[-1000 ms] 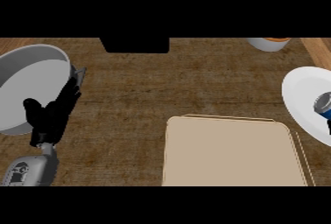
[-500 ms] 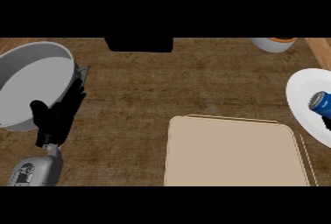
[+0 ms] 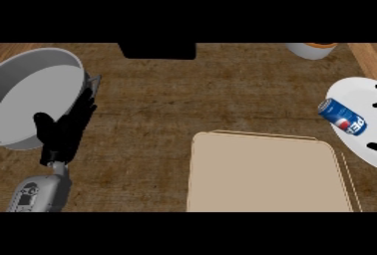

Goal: Pick the can from the tray and place it in the plate

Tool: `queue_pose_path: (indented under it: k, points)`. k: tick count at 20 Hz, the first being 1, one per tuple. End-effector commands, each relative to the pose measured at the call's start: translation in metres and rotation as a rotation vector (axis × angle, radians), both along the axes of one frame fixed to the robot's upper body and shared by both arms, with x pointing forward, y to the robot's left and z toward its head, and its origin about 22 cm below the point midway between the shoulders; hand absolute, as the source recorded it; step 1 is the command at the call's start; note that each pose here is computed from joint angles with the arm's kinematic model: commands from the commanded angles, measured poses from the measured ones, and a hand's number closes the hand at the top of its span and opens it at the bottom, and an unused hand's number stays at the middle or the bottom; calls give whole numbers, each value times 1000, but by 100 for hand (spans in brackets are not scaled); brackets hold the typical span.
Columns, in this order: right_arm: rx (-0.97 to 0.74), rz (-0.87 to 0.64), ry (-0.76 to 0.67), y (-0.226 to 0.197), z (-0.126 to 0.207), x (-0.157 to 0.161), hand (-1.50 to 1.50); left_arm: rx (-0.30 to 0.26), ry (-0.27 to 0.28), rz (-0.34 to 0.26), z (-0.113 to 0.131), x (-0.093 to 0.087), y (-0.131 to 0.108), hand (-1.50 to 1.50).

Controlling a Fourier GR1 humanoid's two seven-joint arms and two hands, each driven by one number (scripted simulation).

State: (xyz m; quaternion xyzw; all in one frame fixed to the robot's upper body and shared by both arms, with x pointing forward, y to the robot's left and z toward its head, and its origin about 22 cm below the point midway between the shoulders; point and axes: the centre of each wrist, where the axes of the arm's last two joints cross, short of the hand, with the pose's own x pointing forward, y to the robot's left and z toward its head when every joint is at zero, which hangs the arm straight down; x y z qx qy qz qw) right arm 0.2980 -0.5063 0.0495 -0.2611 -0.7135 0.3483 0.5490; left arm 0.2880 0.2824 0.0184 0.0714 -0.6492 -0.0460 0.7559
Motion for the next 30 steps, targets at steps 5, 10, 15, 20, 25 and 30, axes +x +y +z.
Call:
queue_pose_path:
  k: [5, 10, 15, 20, 25, 30]
  points:
    - [366, 250, -179, 0, 19, 10, -150, -8, 18, 37, 9, 9, 9, 0]
    - [548, 152, -16, -25, 29, -6, -150, 1, 24, 34, -7, -4, 12, 0]
    - [644, 173, 147, -33, 29, -14, -150, -11, 12, 35, -1, -3, 20, 0]
    - [672, 189, 112, -42, 33, -24, -150, -5, 14, 32, -11, -10, 8, 0]
    - [661, 165, 84, -57, 44, -37, -150, 12, 5, 11, 1, -8, 4, 0]
    - [647, 136, 70, -64, 48, -45, -150, 10, -5, 15, -2, -5, -2, 0]
